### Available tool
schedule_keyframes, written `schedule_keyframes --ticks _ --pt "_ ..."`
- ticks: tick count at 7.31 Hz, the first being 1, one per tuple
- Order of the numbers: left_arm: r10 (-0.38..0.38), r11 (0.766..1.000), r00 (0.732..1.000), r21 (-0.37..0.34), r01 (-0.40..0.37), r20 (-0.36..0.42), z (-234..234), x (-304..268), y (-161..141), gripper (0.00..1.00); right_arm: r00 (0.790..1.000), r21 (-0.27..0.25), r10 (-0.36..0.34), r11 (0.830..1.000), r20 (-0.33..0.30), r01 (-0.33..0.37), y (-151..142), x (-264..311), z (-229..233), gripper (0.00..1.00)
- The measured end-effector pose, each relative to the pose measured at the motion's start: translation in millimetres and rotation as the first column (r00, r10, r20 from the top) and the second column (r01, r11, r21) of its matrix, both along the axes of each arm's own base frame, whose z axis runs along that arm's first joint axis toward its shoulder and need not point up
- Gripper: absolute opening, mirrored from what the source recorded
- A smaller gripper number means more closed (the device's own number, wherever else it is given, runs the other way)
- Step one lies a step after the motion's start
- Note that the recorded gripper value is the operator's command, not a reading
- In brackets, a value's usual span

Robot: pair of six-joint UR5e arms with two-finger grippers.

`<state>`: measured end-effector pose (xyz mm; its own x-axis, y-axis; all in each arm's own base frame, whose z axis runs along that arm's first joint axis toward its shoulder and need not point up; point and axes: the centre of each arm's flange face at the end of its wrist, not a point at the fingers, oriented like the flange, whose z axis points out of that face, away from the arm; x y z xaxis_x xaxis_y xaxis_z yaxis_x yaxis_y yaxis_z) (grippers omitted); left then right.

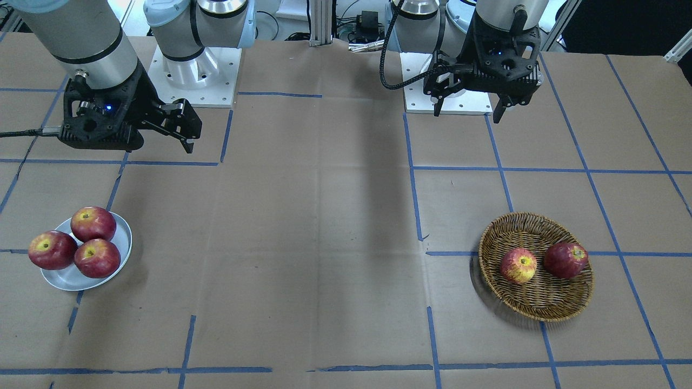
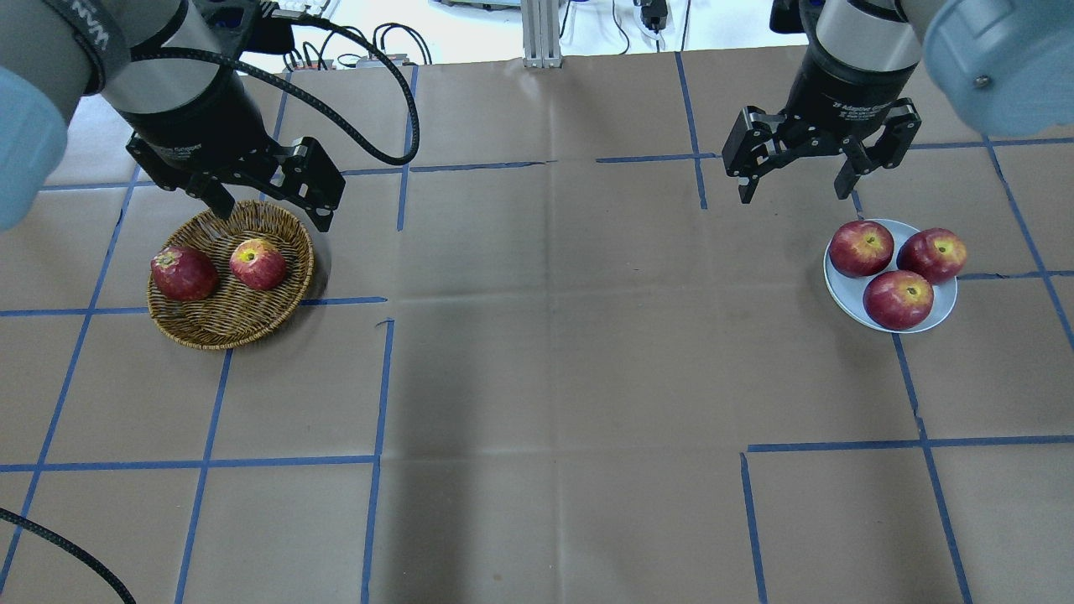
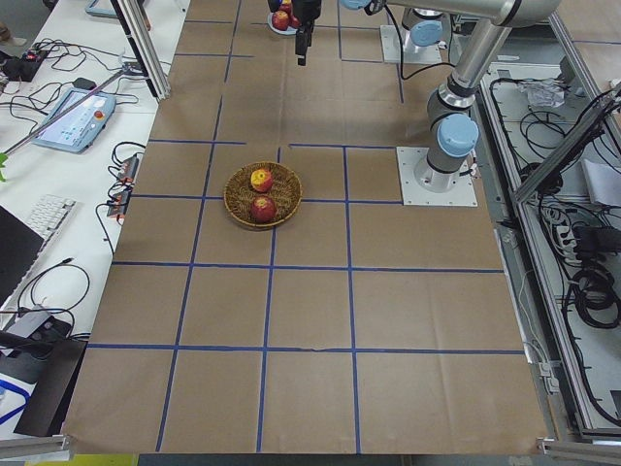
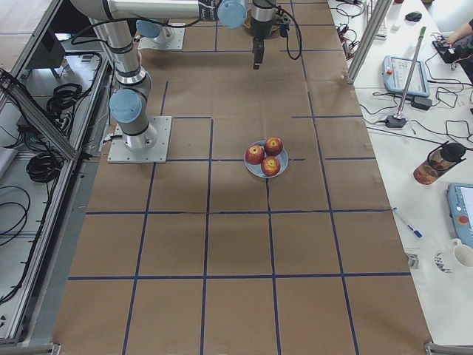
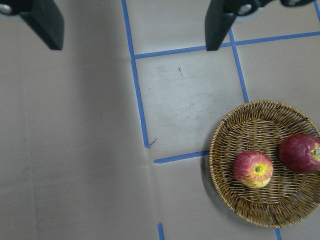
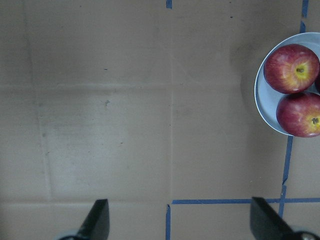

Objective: Transfer apple from basket to plate

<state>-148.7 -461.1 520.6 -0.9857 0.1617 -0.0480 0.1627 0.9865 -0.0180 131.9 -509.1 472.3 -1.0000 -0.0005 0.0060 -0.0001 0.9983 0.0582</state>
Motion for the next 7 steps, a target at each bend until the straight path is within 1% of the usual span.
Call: schedule_keyframes --ticks 7 --pt "-0.001 1.000 1.000 -0.002 0.001 0.009 1.0 0.6 1.5 0.99 1.000 -0.002 0.000 1.000 0.000 0.000 -0.3 -0.5 0.7 1.00"
